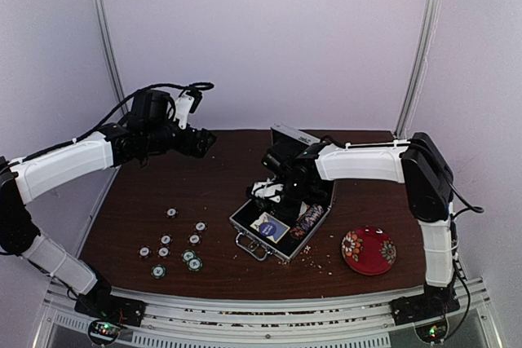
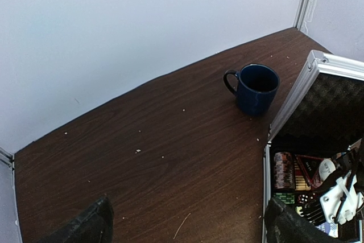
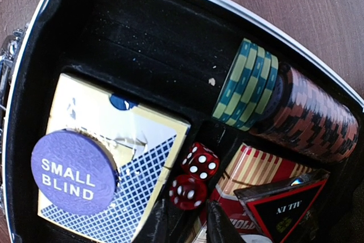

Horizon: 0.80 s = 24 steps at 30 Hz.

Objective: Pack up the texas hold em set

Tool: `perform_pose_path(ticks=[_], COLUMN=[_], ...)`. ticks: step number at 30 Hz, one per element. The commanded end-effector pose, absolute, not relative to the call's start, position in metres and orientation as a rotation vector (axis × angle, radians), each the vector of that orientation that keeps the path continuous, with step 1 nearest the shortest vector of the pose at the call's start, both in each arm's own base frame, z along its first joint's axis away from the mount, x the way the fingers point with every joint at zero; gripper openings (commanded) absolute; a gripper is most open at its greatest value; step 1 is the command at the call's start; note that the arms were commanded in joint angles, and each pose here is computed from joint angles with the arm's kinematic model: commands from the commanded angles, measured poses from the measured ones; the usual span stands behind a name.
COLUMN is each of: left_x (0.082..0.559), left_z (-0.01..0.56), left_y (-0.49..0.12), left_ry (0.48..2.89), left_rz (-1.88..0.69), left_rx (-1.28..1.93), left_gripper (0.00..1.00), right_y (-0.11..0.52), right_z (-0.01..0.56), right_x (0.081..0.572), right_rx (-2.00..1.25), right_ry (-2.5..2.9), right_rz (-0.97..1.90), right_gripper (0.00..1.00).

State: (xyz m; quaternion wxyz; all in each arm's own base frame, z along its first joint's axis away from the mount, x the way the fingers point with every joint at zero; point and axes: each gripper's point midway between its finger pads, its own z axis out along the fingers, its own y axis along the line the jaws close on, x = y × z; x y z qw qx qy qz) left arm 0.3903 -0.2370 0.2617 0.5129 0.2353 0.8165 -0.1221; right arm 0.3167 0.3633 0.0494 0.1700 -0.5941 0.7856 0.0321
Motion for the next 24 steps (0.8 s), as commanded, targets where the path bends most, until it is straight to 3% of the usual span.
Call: perform_pose_path(ticks=[1,15,24], left_x=[0.392,0.393,0.395], left_z=[0.282,0.280,0.277], left_y=[-0.236,-0.235,-0.235], left_ry=[1.914,1.919,1.926], left_rz=[-0.307,-0.299,-0.288], left_rx=[0.555,0.554,0.556], left_gripper=[0.94,0.94,0.94], right_y=[0.367,0.356,0.311], right_z=[0.059,0.103,0.084], right_x=[0.326,0.283,0.226], right_rx=[-1.647,-1.773,-1.974], right_ry=[2.217,2.102,2.093], right_rz=[0.088,0.264,0.337], right_gripper=[0.26,0.25,0.21])
